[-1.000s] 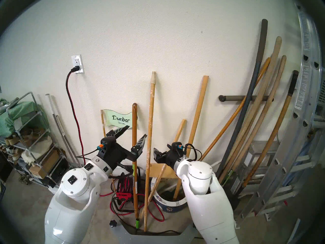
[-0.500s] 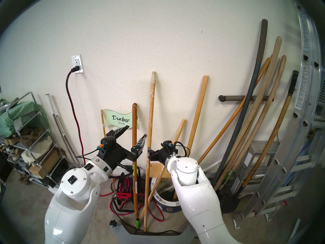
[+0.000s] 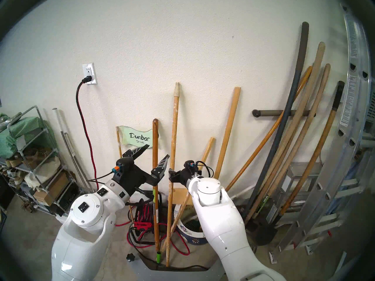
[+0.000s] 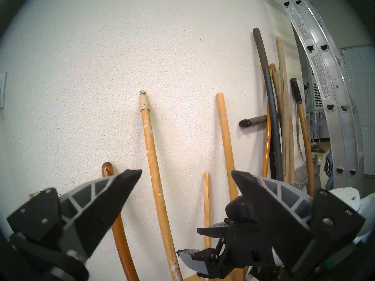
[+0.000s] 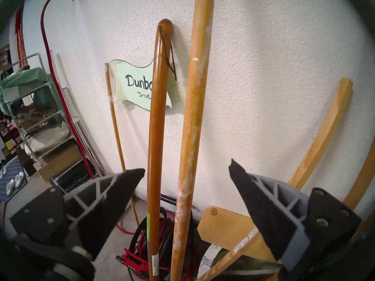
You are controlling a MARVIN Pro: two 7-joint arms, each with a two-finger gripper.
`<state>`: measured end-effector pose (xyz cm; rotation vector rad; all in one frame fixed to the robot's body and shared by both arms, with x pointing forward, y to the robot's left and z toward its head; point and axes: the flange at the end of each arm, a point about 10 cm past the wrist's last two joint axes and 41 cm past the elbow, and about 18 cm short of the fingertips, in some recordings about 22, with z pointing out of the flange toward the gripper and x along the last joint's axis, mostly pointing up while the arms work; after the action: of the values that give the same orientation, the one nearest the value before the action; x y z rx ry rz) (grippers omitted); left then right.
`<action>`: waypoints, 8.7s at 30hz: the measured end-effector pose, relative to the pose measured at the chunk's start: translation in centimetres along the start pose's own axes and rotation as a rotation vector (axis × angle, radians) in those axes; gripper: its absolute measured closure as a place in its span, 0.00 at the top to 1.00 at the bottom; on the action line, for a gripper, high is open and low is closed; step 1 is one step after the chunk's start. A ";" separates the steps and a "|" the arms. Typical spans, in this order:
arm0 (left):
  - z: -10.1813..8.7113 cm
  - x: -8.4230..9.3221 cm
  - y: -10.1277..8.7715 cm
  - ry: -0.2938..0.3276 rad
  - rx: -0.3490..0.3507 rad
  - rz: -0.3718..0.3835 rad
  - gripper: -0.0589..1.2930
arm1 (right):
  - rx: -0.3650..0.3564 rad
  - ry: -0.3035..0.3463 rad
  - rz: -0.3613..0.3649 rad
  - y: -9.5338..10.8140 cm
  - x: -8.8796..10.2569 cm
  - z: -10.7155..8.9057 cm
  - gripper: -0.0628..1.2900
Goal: Put wooden sticks into the pot
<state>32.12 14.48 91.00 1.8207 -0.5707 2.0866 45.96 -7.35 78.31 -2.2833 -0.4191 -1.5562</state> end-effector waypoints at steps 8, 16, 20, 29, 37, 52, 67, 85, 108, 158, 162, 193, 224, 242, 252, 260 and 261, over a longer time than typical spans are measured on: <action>0.0 0.0 0.0 0.000 0.000 0.000 0.98 | -0.011 -0.006 -0.002 -0.2 0.5 2.3 0.92; 0.0 0.0 0.0 0.000 0.000 0.000 0.98 | -0.032 -0.018 -0.009 -0.2 0.8 4.2 0.92; 0.0 0.0 0.0 0.000 0.000 0.000 0.98 | -0.045 -0.027 -0.014 -0.2 0.8 5.1 0.92; 0.0 0.0 0.0 0.000 0.000 0.000 0.98 | -0.078 -0.037 -0.030 -0.3 0.7 7.0 0.92; 0.0 0.0 0.0 0.000 0.000 0.000 0.98 | -0.110 -0.054 -0.043 -0.6 0.3 8.8 0.92; 0.0 0.0 0.0 0.000 0.000 0.000 0.98 | -0.104 -0.017 -0.016 -0.5 0.3 9.2 0.16; 0.0 0.0 0.0 0.000 0.000 0.000 0.98 | -0.082 0.189 0.025 3.3 5.2 6.9 0.14; 0.0 0.0 0.0 0.000 0.000 0.000 0.98 | 0.029 0.389 0.005 4.5 9.7 3.1 0.14; 0.0 0.0 0.0 0.000 0.000 0.000 0.98 | 0.056 0.614 -0.074 9.7 15.5 -5.0 0.14; 0.0 0.0 0.0 0.000 0.000 0.000 0.98 | 0.120 0.498 -0.041 10.9 22.3 -23.6 0.12; 0.0 0.0 0.0 0.000 0.000 0.000 0.98 | 0.096 0.458 -0.016 10.2 22.4 -24.6 0.12; 0.0 0.0 0.0 0.000 0.000 0.000 0.98 | 0.070 0.540 -0.011 9.4 24.7 -24.0 0.12; 0.0 0.0 0.0 0.000 0.000 0.000 0.98 | -0.041 0.553 -0.089 11.7 20.2 -18.6 0.12; 0.0 0.0 0.0 0.000 0.000 0.000 0.98 | -0.097 0.439 -0.149 12.4 15.1 -15.3 0.12; 0.0 0.0 0.0 0.000 0.000 0.000 0.98 | -0.149 0.339 -0.096 13.4 11.4 -12.0 0.12; 0.0 0.0 0.0 0.000 0.000 0.000 0.98 | -0.155 0.280 -0.065 13.4 9.5 -9.9 0.12; 0.0 0.0 0.0 0.000 0.000 0.000 0.98 | -0.155 0.269 -0.061 13.3 9.1 -9.4 0.12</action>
<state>32.12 14.48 90.99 1.8207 -0.5708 2.0865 47.08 -22.99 88.49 -2.1443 -0.3080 -1.9562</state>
